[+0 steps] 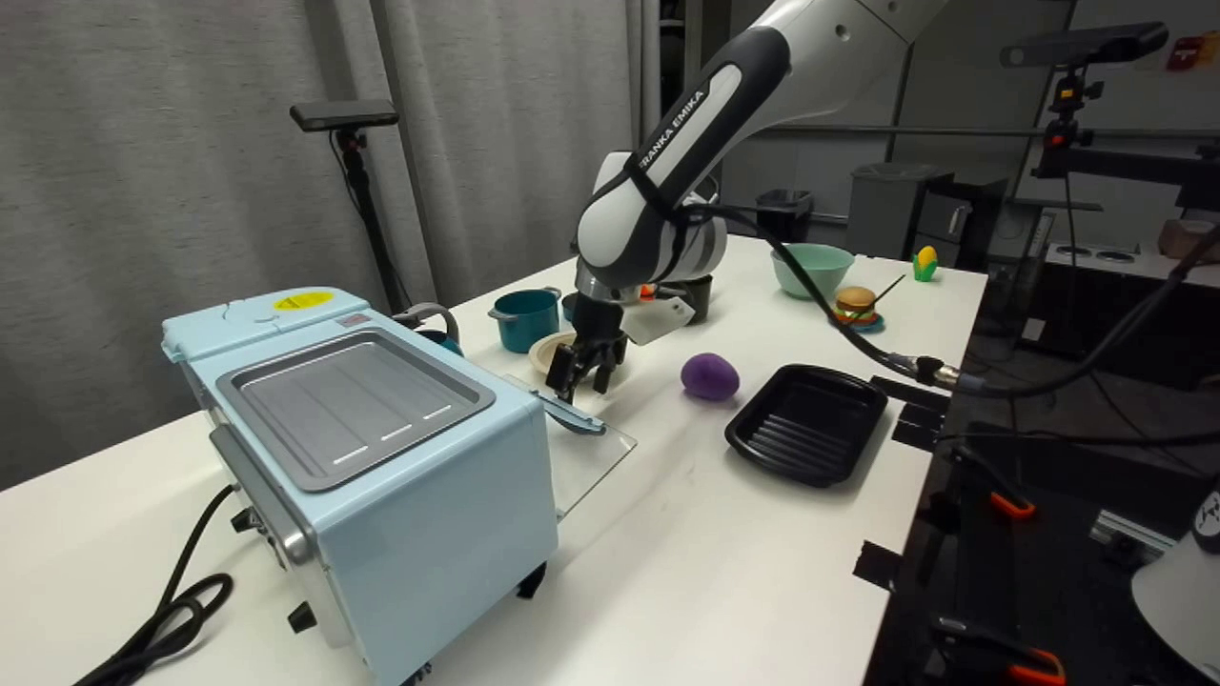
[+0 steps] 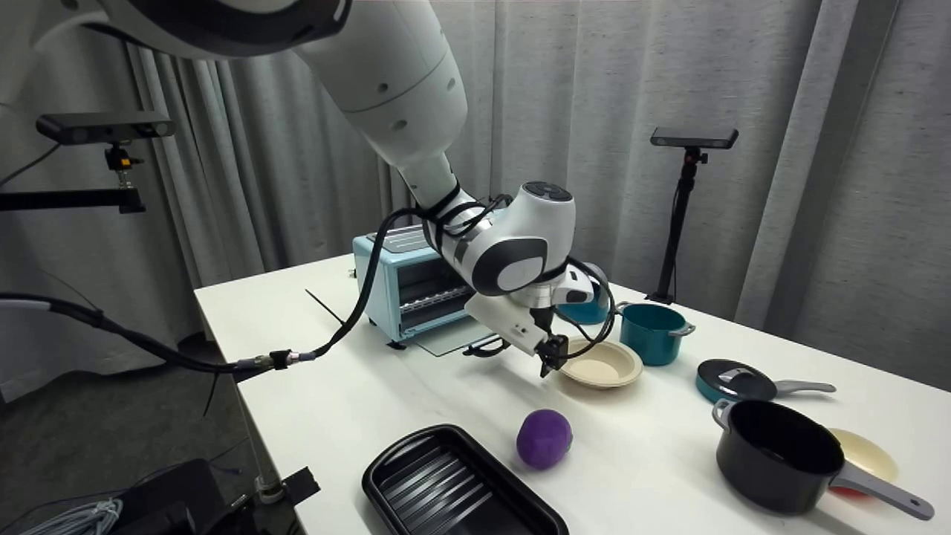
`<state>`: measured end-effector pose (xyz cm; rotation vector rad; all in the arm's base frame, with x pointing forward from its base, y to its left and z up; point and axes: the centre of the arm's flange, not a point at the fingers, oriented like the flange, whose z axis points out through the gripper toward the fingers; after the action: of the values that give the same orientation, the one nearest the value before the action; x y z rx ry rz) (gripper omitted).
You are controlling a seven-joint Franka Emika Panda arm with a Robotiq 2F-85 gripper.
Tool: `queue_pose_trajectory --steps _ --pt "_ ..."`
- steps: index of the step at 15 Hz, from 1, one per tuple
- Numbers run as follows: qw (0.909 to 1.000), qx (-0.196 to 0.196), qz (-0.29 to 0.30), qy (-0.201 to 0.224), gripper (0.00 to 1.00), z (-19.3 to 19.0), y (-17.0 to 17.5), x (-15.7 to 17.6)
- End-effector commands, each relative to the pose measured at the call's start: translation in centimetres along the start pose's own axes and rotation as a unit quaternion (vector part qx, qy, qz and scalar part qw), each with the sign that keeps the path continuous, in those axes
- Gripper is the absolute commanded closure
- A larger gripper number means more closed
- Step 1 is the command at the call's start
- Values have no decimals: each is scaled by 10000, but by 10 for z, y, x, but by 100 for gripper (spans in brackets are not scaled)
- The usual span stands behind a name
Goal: Close the toaster oven.
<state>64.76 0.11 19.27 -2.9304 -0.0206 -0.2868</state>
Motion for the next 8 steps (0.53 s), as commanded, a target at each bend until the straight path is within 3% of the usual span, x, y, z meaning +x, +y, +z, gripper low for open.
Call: queue_pose_trajectory --steps 1,8 --pt "9997 174 49 177 0 -18 -19 22" --pt "9990 312 -3 315 0 -28 -36 34"
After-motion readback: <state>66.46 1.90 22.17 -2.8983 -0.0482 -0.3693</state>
